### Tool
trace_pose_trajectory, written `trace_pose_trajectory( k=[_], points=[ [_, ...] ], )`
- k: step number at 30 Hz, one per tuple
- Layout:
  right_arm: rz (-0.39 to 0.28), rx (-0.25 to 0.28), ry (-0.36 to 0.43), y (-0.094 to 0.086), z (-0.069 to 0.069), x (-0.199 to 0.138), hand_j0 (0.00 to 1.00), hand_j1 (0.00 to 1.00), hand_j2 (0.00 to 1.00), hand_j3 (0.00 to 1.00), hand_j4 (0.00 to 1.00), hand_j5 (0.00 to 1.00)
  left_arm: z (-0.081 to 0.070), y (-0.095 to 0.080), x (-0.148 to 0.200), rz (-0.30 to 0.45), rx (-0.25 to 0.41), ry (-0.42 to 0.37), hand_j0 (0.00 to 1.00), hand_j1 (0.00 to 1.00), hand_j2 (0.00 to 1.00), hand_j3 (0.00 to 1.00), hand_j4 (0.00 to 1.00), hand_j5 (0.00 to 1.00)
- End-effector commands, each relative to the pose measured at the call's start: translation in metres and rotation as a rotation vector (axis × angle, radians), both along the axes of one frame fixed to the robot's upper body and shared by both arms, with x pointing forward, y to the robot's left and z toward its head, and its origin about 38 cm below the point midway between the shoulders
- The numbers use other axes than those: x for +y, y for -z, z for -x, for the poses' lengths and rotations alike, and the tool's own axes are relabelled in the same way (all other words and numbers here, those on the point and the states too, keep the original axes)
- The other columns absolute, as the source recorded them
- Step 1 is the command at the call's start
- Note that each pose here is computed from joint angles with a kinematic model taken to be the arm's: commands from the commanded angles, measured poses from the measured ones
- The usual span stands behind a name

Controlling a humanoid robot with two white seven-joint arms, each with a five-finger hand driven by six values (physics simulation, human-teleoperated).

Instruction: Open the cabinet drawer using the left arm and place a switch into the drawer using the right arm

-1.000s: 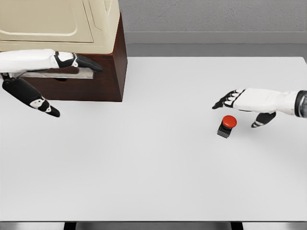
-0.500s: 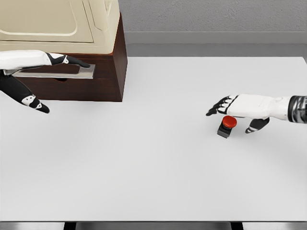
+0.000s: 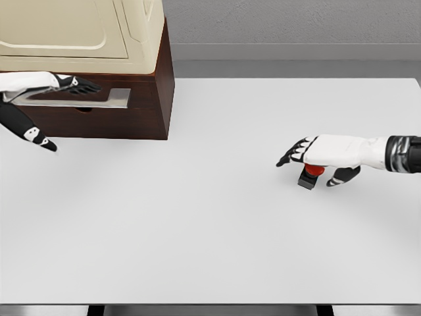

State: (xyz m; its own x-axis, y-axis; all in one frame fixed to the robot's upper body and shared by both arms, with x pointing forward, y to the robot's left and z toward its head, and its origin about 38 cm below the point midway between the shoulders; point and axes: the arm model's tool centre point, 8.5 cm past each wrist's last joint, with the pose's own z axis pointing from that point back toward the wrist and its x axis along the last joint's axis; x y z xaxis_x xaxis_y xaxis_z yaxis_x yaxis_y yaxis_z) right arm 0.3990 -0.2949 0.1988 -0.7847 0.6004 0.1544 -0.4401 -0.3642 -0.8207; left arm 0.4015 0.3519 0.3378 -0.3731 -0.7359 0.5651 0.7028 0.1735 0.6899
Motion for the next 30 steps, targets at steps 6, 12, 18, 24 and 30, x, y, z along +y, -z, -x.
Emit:
trace_pose_trajectory(
  k=[6,12,18,24,30],
  points=[
    [-0.006,0.009,0.001,0.003,-0.001,0.002,0.86,0.86,0.86,0.86,0.86,0.86,-0.012,0.002,0.007,0.019,0.007,-0.036,1.00,1.00,1.00,1.00,1.00,1.00],
    [-0.005,0.006,0.000,0.002,-0.001,0.002,0.83,0.83,0.83,0.83,0.83,0.83,-0.011,0.011,0.009,0.018,0.029,-0.045,1.00,1.00,1.00,1.00,1.00,1.00],
    [0.002,0.022,0.002,0.008,0.000,0.001,0.83,0.83,0.83,0.83,0.83,0.83,-0.011,0.007,0.015,0.018,0.019,-0.060,1.00,1.00,1.00,1.00,1.00,1.00],
    [0.007,0.027,0.018,0.010,-0.002,-0.004,0.83,0.83,0.83,0.83,0.83,0.83,-0.015,0.009,0.022,0.018,0.025,-0.091,1.00,1.00,1.00,1.00,1.00,1.00],
    [0.007,0.026,0.018,0.010,-0.003,-0.004,0.78,0.78,0.78,0.78,0.78,0.78,-0.016,0.018,0.028,0.013,0.046,-0.114,1.00,1.00,1.00,1.00,1.00,1.00]
  ],
)
